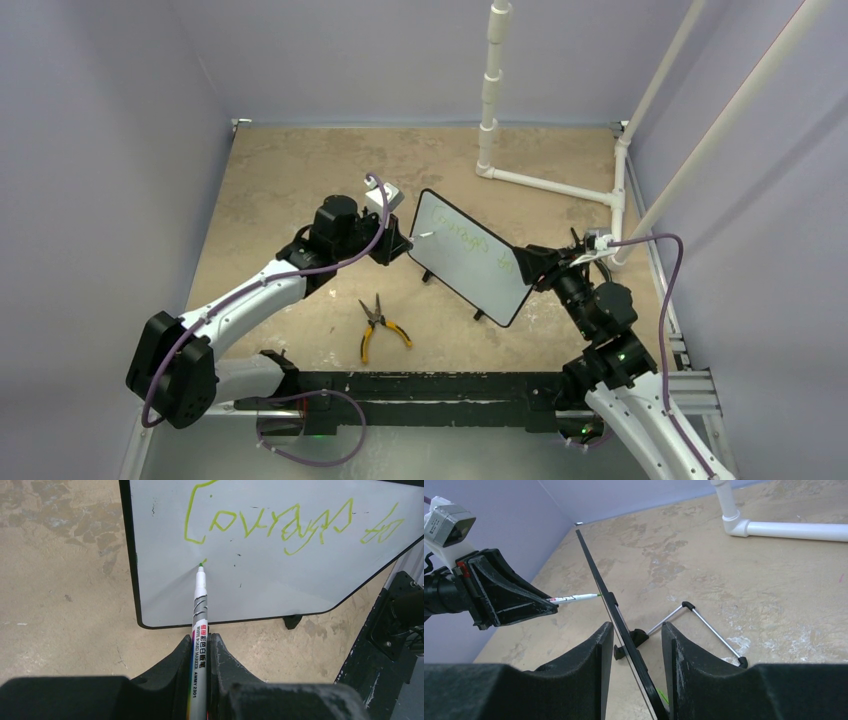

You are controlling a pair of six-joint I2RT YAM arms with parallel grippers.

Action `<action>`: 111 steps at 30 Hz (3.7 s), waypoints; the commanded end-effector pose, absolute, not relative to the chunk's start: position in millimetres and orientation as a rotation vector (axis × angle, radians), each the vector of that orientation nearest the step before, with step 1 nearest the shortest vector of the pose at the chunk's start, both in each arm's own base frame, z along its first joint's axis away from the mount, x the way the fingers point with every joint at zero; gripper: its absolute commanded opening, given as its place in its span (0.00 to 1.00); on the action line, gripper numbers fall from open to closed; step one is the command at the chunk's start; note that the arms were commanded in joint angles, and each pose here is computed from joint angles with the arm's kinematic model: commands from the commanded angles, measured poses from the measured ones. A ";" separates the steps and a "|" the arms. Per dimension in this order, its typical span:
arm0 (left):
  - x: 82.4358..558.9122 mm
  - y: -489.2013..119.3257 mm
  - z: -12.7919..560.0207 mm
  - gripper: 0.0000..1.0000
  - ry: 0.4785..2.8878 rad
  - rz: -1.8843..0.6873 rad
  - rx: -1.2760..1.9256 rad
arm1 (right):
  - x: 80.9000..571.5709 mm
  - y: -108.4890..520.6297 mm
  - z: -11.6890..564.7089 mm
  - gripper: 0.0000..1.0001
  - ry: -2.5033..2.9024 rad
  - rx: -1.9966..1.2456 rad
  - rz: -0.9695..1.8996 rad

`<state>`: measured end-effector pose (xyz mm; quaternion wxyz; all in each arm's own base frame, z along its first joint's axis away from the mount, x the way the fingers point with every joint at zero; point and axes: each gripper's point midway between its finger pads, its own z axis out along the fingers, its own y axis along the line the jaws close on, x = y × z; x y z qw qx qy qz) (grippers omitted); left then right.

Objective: Write a sentence on the whiteboard

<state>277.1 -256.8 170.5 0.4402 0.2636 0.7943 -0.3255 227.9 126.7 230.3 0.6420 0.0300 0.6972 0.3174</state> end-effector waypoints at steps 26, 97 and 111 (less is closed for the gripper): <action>273.2 -242.6 144.8 0.00 2.101 -0.748 0.606 | 228.6 121.8 246.5 0.42 1.533 0.093 0.719; 292.8 -255.7 162.8 0.00 2.047 -0.770 0.583 | 228.8 116.8 251.1 0.43 1.511 0.107 0.700; 293.6 -254.8 178.8 0.00 1.998 -0.770 0.570 | 229.4 117.3 249.5 0.43 1.516 0.105 0.699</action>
